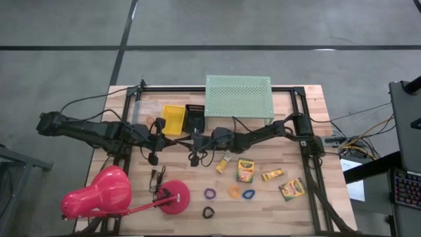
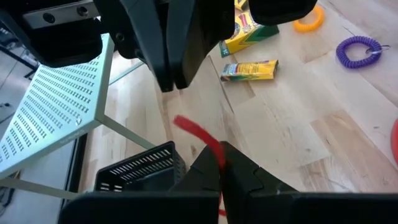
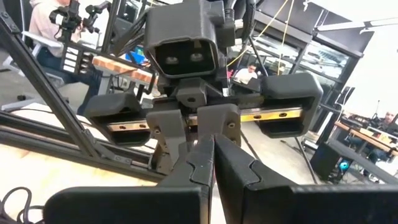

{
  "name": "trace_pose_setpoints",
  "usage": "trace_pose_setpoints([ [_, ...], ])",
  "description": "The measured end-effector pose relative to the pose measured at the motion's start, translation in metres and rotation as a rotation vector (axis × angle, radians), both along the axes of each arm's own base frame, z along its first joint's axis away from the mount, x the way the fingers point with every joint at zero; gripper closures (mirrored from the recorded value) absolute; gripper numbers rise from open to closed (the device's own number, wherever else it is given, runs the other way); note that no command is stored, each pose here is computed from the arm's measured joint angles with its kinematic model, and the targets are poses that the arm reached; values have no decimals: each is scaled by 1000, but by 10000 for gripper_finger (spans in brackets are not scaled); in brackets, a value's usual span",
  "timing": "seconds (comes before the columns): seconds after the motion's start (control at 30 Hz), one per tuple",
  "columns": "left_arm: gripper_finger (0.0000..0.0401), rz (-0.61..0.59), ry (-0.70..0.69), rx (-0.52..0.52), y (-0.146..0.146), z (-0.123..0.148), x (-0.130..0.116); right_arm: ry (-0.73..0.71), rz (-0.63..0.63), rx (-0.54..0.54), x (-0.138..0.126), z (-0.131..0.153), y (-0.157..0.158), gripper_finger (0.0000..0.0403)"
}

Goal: Pick & Place Office Desk Supplies
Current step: Put the red rubber band into the transparent bin

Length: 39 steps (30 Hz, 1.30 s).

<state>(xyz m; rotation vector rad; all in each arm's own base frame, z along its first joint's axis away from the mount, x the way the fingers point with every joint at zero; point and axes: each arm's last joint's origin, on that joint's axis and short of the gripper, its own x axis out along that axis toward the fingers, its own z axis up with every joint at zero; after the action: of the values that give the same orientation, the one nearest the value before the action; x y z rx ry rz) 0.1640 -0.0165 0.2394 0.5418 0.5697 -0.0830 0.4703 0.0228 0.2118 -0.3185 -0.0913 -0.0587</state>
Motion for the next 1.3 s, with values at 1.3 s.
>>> trace_pose_setpoints([
  [1.3, 401, 1096, -452, -160, 23, 18, -13, -1, -192, 46, -1, 0, -5, 355],
])
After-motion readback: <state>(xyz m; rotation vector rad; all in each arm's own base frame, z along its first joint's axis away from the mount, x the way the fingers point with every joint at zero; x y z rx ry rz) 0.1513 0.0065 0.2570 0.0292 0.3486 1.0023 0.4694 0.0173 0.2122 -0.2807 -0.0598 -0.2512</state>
